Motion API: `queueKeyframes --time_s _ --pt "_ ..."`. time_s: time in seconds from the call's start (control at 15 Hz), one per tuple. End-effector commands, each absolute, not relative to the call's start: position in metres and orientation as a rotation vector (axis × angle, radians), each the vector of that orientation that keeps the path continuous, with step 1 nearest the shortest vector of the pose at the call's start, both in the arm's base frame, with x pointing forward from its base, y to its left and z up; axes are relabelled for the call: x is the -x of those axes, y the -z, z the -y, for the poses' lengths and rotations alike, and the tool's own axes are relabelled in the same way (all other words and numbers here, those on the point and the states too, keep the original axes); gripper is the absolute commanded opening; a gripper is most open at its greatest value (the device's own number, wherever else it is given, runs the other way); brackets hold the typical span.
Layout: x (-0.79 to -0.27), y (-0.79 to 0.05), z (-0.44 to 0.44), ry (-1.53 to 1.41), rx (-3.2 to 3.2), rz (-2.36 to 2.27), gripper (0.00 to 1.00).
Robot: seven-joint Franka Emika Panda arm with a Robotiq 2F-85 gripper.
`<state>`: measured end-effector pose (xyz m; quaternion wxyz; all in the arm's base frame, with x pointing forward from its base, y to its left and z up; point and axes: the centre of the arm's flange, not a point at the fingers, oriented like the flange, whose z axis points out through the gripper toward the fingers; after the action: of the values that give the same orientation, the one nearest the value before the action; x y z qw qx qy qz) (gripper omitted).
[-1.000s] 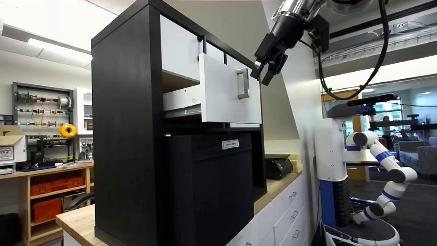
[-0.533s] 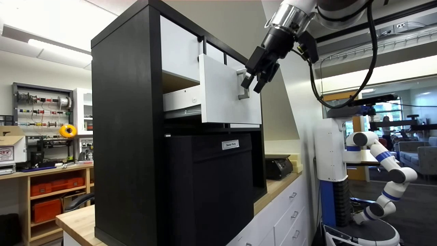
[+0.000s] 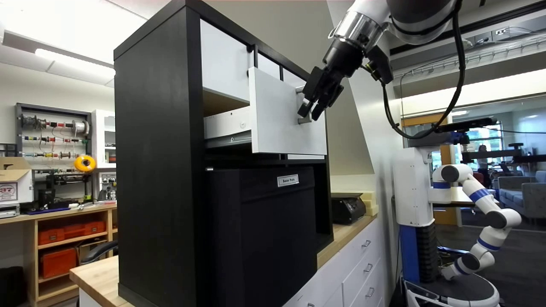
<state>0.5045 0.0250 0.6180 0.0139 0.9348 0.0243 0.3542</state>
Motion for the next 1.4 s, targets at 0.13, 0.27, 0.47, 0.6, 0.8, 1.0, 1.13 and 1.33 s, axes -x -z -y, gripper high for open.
queueKeyframes --time_s 0.13,0.27,0.47,0.6,0.8,1.0,1.13,1.33 --pt "-0.506 -0.622 -0.018 -1.142 -2.882 -0.032 0.28" --pt "-0.506 -0.621 -0.016 -1.139 -2.883 -0.024 0.15" --pt "-0.509 -0.617 -0.014 -1.122 -2.888 -0.028 0.01" --pt "-0.513 -0.616 -0.014 -1.107 -2.894 -0.043 0.03" --pt "-0.519 -0.623 -0.011 -1.096 -2.901 -0.057 0.04" --pt "-0.534 -0.627 -0.007 -1.094 -2.901 -0.046 0.04" --pt "-0.548 -0.628 -0.004 -1.089 -2.902 -0.036 0.04" --pt "-0.578 -0.626 0.0 -1.07 -2.909 -0.022 0.04"
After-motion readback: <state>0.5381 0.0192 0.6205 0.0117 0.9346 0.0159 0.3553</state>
